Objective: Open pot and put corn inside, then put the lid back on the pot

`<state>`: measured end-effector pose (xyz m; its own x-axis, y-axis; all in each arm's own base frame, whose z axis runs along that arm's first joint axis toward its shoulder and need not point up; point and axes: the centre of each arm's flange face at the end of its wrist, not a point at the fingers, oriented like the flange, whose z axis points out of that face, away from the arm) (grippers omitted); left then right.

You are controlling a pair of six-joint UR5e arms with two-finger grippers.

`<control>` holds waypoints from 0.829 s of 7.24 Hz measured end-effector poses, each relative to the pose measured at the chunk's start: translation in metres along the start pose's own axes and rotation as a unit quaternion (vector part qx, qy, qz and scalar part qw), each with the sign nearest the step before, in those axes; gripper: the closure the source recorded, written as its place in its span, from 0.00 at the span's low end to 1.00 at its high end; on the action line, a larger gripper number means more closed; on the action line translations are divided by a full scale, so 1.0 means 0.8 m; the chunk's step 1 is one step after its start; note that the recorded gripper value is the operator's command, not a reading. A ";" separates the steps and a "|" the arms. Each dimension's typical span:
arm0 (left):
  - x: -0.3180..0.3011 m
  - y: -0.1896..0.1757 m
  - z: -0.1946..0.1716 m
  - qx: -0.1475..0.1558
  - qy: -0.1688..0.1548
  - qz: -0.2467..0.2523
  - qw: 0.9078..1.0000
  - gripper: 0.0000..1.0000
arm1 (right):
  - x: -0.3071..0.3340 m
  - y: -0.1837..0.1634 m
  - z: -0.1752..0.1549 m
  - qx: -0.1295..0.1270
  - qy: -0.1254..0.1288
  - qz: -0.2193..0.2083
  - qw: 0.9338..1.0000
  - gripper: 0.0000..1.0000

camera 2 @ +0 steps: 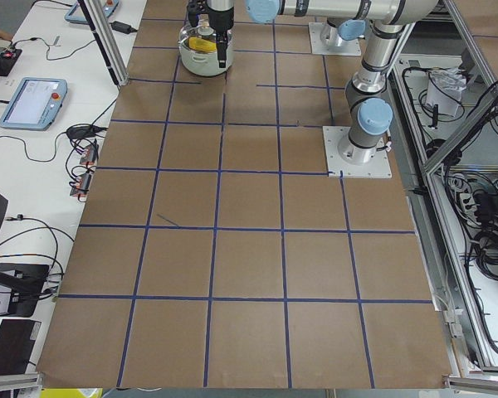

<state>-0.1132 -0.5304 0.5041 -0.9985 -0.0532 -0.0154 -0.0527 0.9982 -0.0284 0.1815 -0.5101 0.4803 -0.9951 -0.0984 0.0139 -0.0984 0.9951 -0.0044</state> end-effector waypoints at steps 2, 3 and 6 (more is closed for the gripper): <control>0.000 0.001 -0.002 0.002 0.000 0.000 1.000 0.00 | 0.000 0.000 0.000 0.000 0.000 0.000 1.000 0.01; 0.000 0.002 -0.003 0.002 0.000 0.000 1.000 0.00 | 0.000 0.000 0.000 0.000 0.000 0.000 1.000 0.01; 0.000 0.002 -0.004 0.003 0.000 0.000 1.000 0.00 | 0.000 0.000 0.000 0.000 0.000 0.000 1.000 0.01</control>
<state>-0.1133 -0.5284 0.5071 -0.9985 -0.0532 -0.0156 -0.0526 0.9980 -0.0337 0.1815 -0.5100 0.4802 -0.9951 -0.0981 0.0138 -0.0982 0.9952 -0.0036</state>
